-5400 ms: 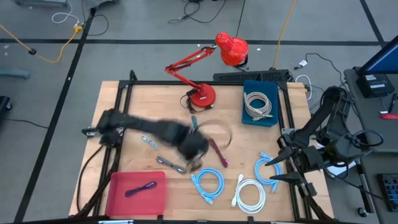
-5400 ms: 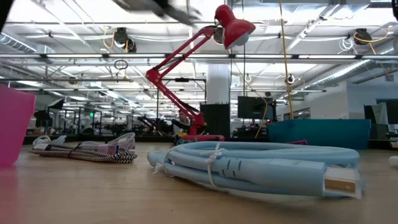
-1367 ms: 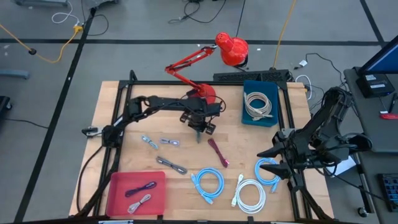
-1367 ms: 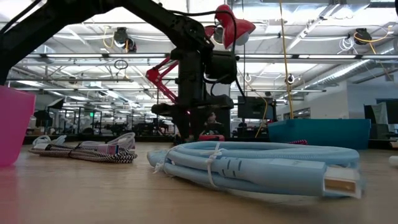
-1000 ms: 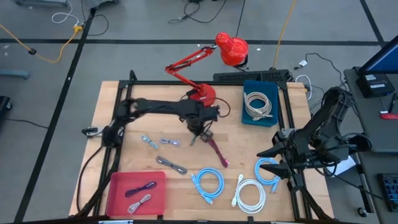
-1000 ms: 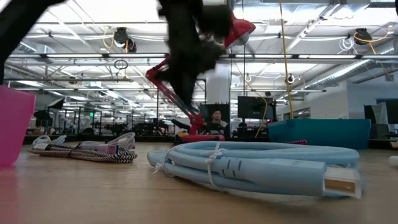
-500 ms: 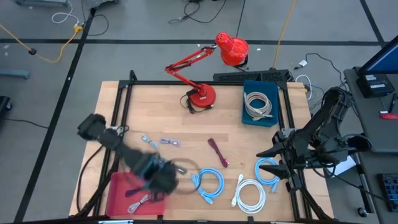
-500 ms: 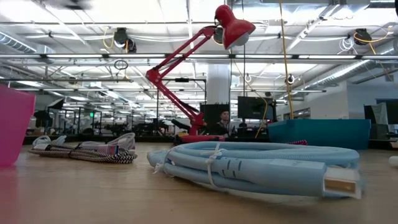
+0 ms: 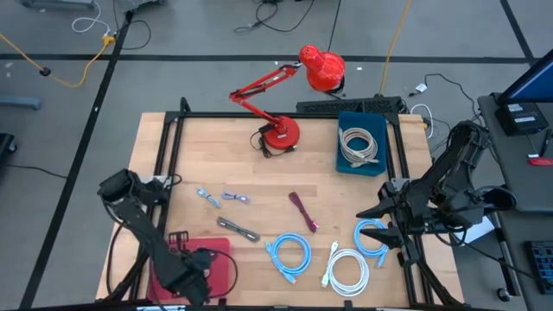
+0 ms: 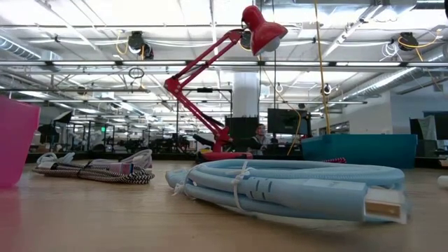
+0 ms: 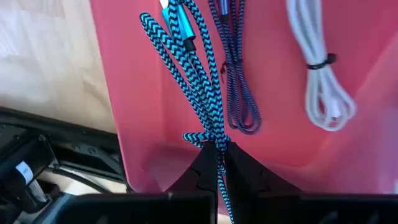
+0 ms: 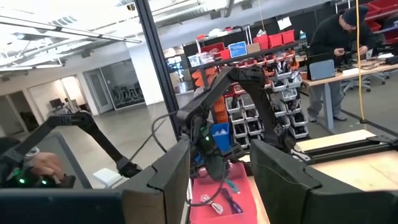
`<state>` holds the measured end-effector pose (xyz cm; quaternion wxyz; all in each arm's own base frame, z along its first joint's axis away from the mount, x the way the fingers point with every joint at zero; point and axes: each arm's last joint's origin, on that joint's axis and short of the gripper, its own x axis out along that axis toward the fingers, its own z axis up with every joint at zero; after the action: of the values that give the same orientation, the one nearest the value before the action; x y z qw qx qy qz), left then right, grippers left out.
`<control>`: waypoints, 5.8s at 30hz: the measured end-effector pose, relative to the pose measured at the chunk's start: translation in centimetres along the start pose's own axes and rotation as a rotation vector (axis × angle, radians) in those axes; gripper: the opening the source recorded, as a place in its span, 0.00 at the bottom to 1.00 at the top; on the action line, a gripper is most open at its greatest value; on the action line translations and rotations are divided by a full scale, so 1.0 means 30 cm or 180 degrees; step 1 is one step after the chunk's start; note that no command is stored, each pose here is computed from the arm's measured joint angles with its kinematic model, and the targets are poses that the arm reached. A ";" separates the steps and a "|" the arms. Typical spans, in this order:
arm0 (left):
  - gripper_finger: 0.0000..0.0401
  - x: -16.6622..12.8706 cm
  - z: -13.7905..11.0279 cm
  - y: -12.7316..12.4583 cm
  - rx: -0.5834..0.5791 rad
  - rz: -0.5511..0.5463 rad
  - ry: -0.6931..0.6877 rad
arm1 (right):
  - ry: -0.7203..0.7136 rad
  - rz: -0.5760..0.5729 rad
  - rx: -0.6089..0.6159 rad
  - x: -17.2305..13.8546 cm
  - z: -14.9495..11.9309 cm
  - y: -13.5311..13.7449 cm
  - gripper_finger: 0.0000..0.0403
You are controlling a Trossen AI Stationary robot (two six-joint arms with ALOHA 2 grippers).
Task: Sort cables
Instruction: Put the blue charger cable into the pink bin, then put the purple charger cable into the pink bin
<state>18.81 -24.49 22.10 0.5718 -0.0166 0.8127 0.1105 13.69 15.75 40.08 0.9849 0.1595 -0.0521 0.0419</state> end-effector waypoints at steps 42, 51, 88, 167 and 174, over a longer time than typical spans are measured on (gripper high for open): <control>0.34 -0.381 0.249 0.574 -0.2439 -0.0724 -0.2819 | 0.0005 -0.0015 0.0068 0.000 -0.001 -0.001 0.40; 0.34 -0.239 0.439 0.776 -0.0793 -0.0491 -0.1391 | 0.0007 -0.0006 0.0235 0.000 -0.001 0.000 0.40; 0.34 -0.326 0.388 0.429 0.0044 -0.0811 -0.2524 | 0.2600 -0.1601 0.1086 0.377 -0.482 -0.562 0.30; 0.34 -0.579 0.449 0.630 -0.0876 -0.2456 -0.5767 | -0.0010 -0.0449 0.1063 0.304 -0.152 -0.258 0.05; 0.34 -0.599 0.437 0.627 -0.0668 -0.2579 -0.5803 | -0.0198 -0.0401 0.1035 0.308 -0.129 -0.260 0.05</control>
<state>34.26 -5.33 37.67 0.9664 -0.2515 -0.0164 -0.0509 23.97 10.21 35.08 0.9447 0.3209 -0.0650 -0.0171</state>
